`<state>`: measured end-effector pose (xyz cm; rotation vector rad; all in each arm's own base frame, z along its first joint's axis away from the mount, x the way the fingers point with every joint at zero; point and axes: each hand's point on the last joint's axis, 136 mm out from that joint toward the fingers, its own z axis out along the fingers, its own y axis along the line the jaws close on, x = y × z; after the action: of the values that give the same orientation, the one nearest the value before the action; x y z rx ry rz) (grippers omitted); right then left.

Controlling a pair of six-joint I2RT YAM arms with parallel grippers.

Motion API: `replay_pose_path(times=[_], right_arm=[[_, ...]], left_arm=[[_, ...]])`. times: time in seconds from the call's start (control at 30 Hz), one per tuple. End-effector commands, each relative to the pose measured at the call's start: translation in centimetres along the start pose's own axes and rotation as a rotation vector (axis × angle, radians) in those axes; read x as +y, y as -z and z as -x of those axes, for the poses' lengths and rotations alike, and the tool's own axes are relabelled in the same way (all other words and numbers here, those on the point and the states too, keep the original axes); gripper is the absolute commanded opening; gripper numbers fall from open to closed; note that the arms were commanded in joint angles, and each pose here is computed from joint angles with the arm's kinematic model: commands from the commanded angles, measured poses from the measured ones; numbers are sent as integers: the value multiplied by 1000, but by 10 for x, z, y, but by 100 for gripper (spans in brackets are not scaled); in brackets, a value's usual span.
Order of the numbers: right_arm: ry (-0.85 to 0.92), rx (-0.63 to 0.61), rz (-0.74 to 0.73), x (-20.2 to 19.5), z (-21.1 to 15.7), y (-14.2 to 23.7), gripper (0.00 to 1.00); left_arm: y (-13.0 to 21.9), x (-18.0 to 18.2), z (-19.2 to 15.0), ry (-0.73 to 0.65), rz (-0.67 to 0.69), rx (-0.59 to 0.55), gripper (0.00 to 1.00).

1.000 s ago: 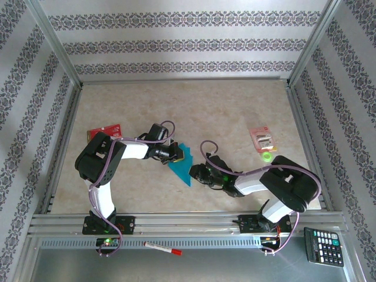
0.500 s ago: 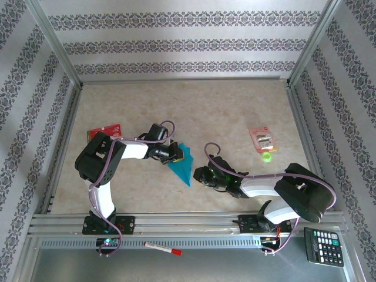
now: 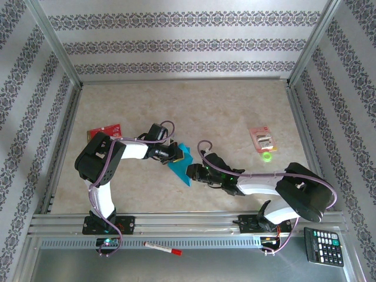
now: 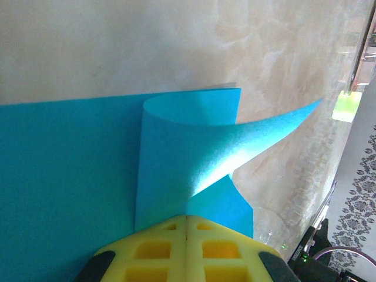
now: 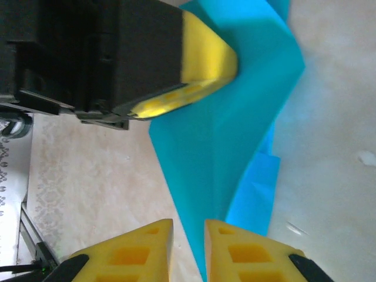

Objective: Fold a paper plane with a square sheet of paper (pick it up from the middle)
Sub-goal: Fourth fold the wing at the center of the table.

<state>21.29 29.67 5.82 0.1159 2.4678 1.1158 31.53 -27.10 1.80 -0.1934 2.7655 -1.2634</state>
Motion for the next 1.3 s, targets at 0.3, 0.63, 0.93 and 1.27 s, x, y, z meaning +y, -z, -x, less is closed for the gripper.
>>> replay_pose_path(times=[0.3, 0.63, 0.93, 1.27], right_arm=[[144, 36, -51, 10, -10, -3, 14], [109, 81, -117, -13, -18, -13, 10], [96, 115, -135, -24, -28, -12, 9], [93, 159, -169, -34, -35, -11, 7]], left_arm=[[3, 32, -8, 50, 103, 7, 7], [4, 32, -9, 42, 110, 10, 7], [4, 34, -8, 42, 115, 8, 7], [4, 35, -9, 43, 119, 9, 7]])
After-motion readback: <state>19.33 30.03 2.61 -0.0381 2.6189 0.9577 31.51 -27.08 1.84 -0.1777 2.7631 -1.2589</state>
